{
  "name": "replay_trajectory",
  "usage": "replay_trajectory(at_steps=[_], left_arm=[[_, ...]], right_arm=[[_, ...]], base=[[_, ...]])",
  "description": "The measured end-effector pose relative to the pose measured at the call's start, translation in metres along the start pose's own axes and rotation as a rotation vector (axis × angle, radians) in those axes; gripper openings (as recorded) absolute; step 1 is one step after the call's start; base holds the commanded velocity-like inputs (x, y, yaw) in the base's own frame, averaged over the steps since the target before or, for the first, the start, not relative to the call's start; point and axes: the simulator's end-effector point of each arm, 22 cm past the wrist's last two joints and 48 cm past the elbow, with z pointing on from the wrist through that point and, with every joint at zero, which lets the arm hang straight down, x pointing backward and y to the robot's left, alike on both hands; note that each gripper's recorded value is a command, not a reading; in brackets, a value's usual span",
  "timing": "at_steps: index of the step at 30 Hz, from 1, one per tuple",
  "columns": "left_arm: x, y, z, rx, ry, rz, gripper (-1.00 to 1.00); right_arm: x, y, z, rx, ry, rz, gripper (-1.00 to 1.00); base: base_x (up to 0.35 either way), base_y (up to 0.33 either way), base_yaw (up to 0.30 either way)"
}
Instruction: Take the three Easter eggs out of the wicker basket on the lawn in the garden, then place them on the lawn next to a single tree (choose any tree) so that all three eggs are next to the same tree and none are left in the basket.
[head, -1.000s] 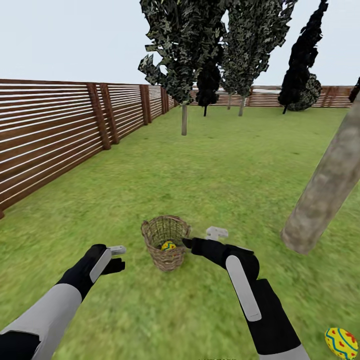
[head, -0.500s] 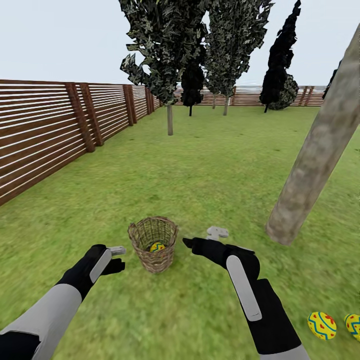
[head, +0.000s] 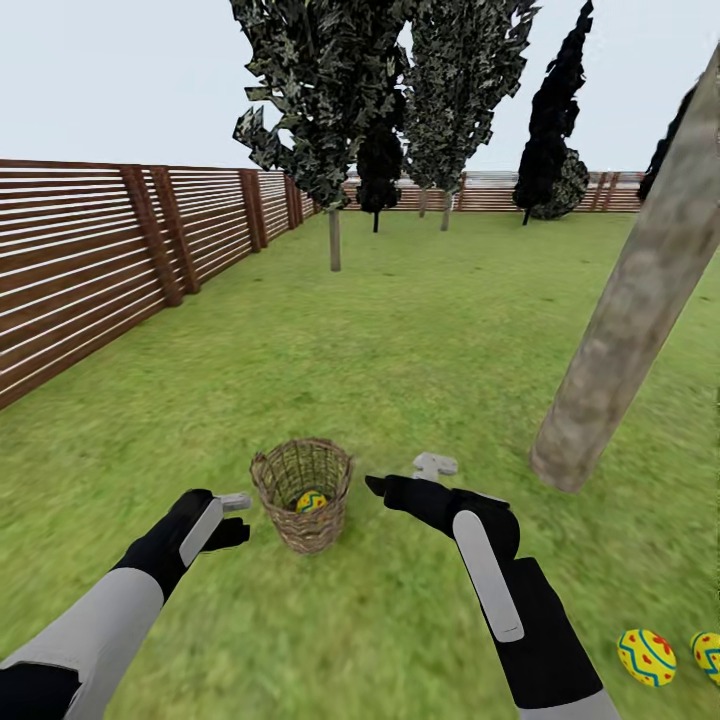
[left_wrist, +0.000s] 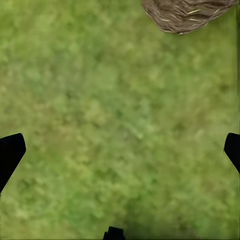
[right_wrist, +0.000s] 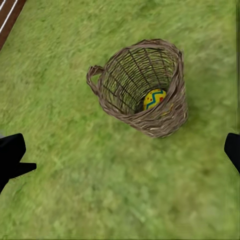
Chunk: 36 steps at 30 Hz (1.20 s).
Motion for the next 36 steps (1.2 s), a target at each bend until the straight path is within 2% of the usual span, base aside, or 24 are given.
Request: replay_trajectory(at_steps=[19,31,36], left_arm=[[0.0001,-0.0006,0.0001,0.002,0.001,-0.001,1.0],[0.0005,-0.0003,0.0003,0.002,0.002,0.0,1.0],[0.0,-0.0008,0.0,0.004,0.001,-0.001,1.0]], right_arm=[[-0.0001,-0.0006,0.0001,0.002,0.0,-0.002,1.0],[-0.0002,-0.0016,0.0002,0.007,-0.001,-0.006,1.0],[-0.0003,-0.0017,0.0002,0.007,-0.001,-0.006,1.0]], base=[[0.221,0.236,-0.269],[0.151,0.28,-0.066],[0.078,0.301,-0.204]])
